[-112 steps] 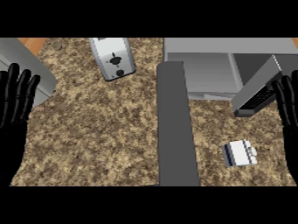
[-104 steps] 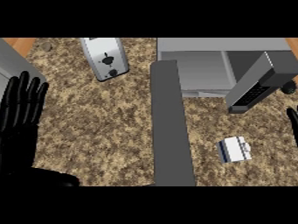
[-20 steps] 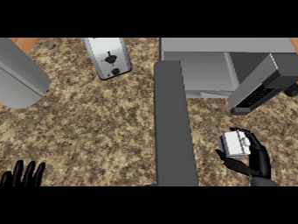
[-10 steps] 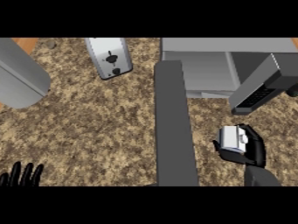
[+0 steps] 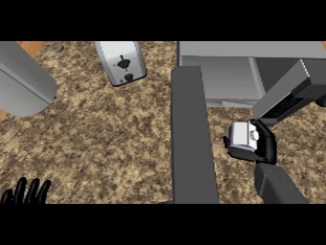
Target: Pick up the milk, place it into the microwave and close the microwave
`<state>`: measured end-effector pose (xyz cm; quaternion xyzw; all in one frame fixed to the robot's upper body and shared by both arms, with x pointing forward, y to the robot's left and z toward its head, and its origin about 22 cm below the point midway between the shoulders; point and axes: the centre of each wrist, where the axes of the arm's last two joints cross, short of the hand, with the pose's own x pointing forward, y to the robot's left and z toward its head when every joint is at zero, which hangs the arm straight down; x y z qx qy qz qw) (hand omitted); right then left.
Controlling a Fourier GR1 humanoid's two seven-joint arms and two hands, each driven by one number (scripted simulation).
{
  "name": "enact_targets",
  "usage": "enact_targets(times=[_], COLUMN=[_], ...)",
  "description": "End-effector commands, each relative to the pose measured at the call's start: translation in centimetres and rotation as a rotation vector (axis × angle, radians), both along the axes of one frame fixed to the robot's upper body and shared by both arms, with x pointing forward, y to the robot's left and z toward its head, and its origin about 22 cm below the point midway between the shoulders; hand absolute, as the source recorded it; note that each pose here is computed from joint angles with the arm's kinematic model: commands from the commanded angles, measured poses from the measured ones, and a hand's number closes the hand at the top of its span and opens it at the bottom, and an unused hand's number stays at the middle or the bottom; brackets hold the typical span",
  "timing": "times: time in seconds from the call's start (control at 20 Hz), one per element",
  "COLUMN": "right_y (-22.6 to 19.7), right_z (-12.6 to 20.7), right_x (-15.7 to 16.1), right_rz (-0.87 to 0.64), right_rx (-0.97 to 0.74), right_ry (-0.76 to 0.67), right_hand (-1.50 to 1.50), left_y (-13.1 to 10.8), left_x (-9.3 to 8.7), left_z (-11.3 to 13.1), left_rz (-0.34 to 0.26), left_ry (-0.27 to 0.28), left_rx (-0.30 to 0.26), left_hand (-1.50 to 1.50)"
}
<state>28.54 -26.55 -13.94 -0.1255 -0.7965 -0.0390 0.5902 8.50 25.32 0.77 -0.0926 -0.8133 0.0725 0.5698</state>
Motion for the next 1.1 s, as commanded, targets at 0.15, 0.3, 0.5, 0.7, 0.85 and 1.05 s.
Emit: enact_targets(times=[0.15, 0.3, 0.5, 0.7, 0.85, 1.05], right_y=[0.2, 2.5, -1.8, -1.9, 0.9, 1.0], right_z=[-0.1, 0.7, 1.2, 3.6, 4.8, 6.7], right_x=[-0.9, 0.1, -2.9, -4.3, -6.3, -7.2], right_rz=[0.012, 0.011, 0.030, 0.031, 0.035, 0.115], right_rx=[-0.048, -0.037, -0.044, -0.083, -0.062, 0.010], right_ry=[-0.136, -0.118, -0.137, -0.068, -0.096, -0.109], right_hand=[1.50, 1.50, 1.50, 1.50, 1.50, 1.50], left_y=[0.3, -0.4, -1.2, -1.2, -0.9, -0.8], left_x=[0.7, -1.6, 0.2, -0.9, -0.2, -2.7], left_z=[-0.4, -0.4, -1.5, -0.9, -0.2, 0.4], left_rz=[0.024, 0.021, -0.012, -0.031, -0.022, -0.002], left_ry=[-0.020, -0.009, 0.019, 0.010, 0.025, 0.008], left_rx=[-0.003, -0.005, 0.003, -0.005, -0.030, -0.018], left_hand=[-1.50, -1.50, -1.50, -1.50, -1.50, -1.50])
